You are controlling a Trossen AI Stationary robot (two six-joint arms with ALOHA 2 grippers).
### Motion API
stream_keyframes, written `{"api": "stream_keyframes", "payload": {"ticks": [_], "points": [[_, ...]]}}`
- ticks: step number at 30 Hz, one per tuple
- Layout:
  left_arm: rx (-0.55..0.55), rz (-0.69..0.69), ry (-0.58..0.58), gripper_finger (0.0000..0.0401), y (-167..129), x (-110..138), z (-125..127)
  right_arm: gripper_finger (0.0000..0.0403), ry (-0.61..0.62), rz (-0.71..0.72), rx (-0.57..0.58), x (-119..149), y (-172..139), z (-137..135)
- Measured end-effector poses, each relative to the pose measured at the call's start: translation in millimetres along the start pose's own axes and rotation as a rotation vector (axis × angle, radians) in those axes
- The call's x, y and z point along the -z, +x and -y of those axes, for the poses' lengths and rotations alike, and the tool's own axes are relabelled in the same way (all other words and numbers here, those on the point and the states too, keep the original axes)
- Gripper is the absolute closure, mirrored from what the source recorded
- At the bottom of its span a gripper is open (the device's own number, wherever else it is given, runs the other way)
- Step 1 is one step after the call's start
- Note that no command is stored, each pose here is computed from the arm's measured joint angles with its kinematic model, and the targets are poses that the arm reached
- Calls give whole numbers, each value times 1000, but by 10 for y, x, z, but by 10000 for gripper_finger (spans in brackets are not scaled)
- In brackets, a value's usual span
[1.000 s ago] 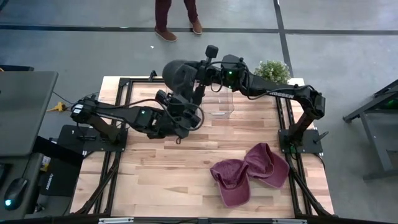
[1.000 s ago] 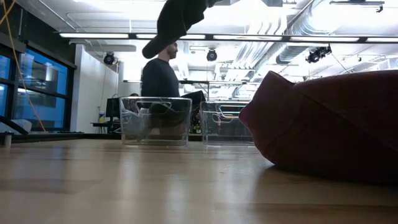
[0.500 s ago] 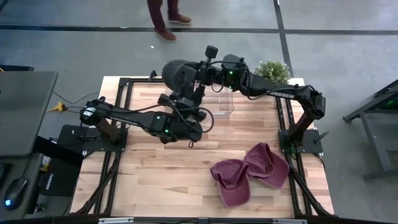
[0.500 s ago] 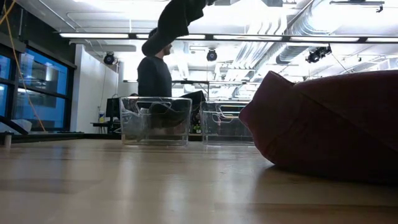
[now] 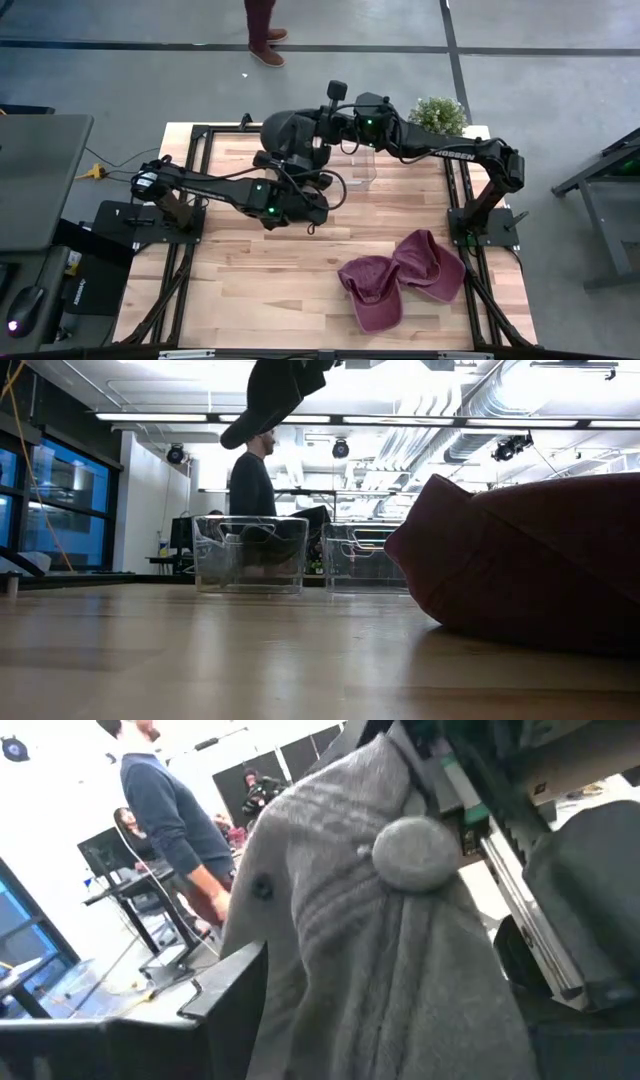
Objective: Pick & Place hat
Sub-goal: Put the black cap into the left transparent bin
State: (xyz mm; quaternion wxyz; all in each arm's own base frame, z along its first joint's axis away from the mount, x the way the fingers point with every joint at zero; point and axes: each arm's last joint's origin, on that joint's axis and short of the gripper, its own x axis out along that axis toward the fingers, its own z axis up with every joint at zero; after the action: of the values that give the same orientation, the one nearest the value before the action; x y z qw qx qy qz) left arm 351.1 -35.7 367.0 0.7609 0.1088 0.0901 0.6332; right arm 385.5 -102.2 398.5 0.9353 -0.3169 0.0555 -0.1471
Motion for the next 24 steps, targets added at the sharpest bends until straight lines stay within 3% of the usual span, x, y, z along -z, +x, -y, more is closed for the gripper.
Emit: {"api": "stream_keyframes", "payload": {"ticks": [7, 19, 24], "points": [[-1, 1, 60, 174, 0, -6, 2, 403, -11, -48, -44, 26, -32, -23], [-1, 0, 93, 289, 1, -10, 0, 403, -27, -99, -99, -16, -167, -14], [2, -1, 89, 359, 0, -13, 2, 403, -30, -122, -127, -9, -181, -50]]}}
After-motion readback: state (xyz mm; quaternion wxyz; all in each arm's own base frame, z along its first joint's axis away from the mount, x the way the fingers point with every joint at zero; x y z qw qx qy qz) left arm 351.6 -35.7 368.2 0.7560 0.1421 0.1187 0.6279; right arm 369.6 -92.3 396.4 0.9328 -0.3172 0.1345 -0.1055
